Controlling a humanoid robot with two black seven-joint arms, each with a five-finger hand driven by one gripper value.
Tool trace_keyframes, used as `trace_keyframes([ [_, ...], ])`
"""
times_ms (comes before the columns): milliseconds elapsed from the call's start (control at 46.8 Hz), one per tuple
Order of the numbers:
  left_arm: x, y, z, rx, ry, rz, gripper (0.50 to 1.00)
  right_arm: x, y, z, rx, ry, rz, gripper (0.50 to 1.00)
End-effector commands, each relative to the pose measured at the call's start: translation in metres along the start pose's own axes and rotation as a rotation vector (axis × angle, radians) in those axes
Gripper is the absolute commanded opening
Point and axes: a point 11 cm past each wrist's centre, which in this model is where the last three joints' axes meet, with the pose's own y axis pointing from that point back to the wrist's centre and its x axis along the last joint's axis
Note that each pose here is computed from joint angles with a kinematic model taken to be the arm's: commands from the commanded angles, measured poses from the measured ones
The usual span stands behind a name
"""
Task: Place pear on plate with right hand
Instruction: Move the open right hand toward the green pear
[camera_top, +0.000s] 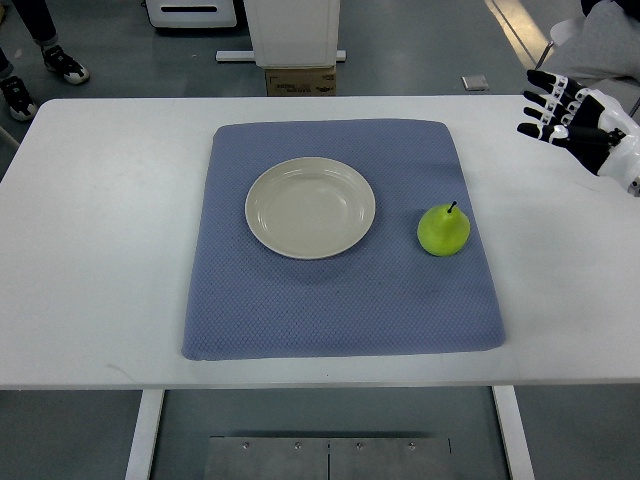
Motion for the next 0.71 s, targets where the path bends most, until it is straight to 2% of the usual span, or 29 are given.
trace_keyframes([
  [0, 0.0, 0.0, -0.001, 0.001, 0.0, 0.0, 1.0, -0.006, 0.02, -0.005, -0.012, -0.001, -0.044, 1.0],
  [150, 0.0, 0.0, 0.0, 0.0, 0.0, 0.0, 1.0, 0.001, 0.052, -0.012, -0.009, 0.027, -0.049, 1.0],
  [363, 0.0, 0.0, 0.0, 0.0, 0.0, 0.0, 1.0, 0.003, 0.074, 0.017, -0.033, 0.036, -0.035, 1.0],
  [492, 0.0, 0.0, 0.0, 0.0, 0.0, 0.0, 1.0, 0.003, 0.075, 0.031, -0.04, 0.062, 0.032, 1.0],
  [684, 0.0, 0.0, 0.0, 0.0, 0.0, 0.0, 1.0, -0.026, 0.058, 0.058, -0.06, 0.129, -0.003, 1.0],
])
